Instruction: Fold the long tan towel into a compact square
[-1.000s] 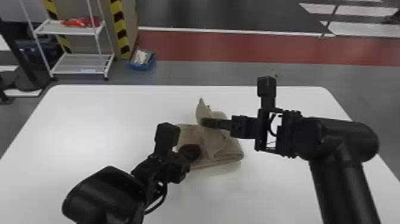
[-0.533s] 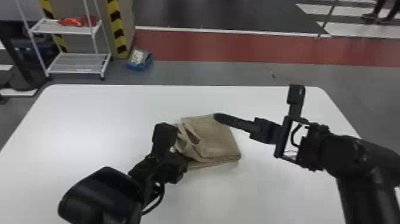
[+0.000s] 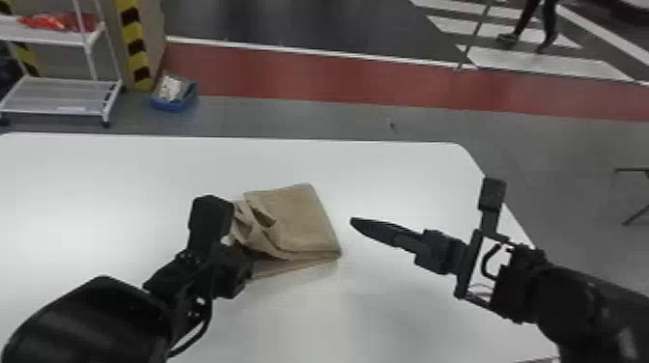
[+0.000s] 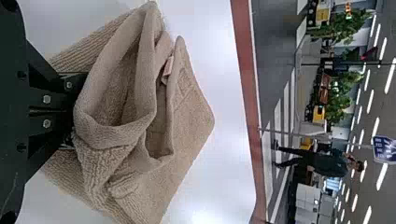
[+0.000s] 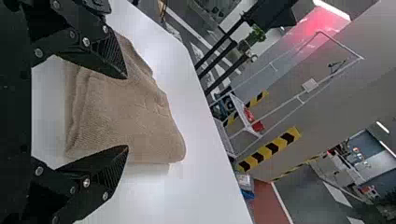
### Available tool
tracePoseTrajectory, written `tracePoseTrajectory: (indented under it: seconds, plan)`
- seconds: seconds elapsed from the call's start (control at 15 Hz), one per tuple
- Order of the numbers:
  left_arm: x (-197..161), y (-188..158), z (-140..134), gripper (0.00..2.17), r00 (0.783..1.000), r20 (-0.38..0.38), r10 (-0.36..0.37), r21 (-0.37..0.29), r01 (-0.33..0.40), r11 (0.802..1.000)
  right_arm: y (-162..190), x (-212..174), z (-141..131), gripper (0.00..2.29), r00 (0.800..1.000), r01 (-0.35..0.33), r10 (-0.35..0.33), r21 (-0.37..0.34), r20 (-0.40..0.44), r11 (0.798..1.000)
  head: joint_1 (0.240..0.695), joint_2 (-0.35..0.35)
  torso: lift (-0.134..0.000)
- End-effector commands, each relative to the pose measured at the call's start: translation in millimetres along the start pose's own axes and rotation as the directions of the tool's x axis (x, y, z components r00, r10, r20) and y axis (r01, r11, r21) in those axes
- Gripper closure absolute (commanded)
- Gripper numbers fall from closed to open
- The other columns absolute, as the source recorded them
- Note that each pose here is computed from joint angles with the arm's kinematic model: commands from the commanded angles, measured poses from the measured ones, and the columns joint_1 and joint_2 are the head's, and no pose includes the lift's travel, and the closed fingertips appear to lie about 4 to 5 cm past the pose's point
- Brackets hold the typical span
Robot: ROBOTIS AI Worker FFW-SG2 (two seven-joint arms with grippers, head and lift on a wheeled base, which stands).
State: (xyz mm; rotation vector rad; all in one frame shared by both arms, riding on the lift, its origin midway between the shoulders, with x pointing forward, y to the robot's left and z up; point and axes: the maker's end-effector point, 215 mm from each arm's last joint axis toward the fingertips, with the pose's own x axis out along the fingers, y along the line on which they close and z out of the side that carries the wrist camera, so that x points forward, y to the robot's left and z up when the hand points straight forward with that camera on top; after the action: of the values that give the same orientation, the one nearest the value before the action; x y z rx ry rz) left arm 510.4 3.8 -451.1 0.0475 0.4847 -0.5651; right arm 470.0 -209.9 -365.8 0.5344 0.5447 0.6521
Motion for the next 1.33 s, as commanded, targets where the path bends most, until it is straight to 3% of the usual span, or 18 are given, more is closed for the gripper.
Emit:
tracePoseTrajectory:
  seconds: [0.0,0.2,0.33,0.67,1.07,1.27]
  plan:
    - [-2,1,-1,2.07,1.0,0.0,0.001,-0.004,-0.001,1.0,3,-10,-30,2.15,0.999,0.007,-0.007,0.002,-0.04,1.0,0.695,-0.23,-0.124]
    - [-2,0,-3,2.07,1.0,-0.003,0.001,-0.004,-0.001,1.0,-2,-4,-58,2.16,0.996,0.022,-0.021,0.008,-0.084,1.0,0.695,-0.23,-0.124]
    - [-3,0,-1,2.07,1.0,-0.001,0.0,-0.003,0.0,1.0,-7,7,-70,2.16,0.993,0.046,-0.049,-0.028,-0.103,0.999,0.695,-0.226,-0.124]
    - [-18,11,8,2.07,1.0,0.021,0.02,-0.009,-0.02,1.0,-16,33,-86,2.16,0.985,0.068,-0.076,-0.052,-0.155,0.996,0.695,-0.203,-0.124]
    - [-69,64,18,2.07,0.993,0.056,0.1,-0.009,-0.1,0.995,-33,70,-63,2.16,0.982,0.101,-0.112,-0.08,-0.151,0.992,0.695,-0.137,-0.124]
    - [-97,91,14,2.07,0.989,0.064,0.132,-0.039,-0.13,0.991,-61,94,-24,2.16,0.972,0.175,-0.189,-0.104,-0.139,0.979,0.695,-0.085,-0.124]
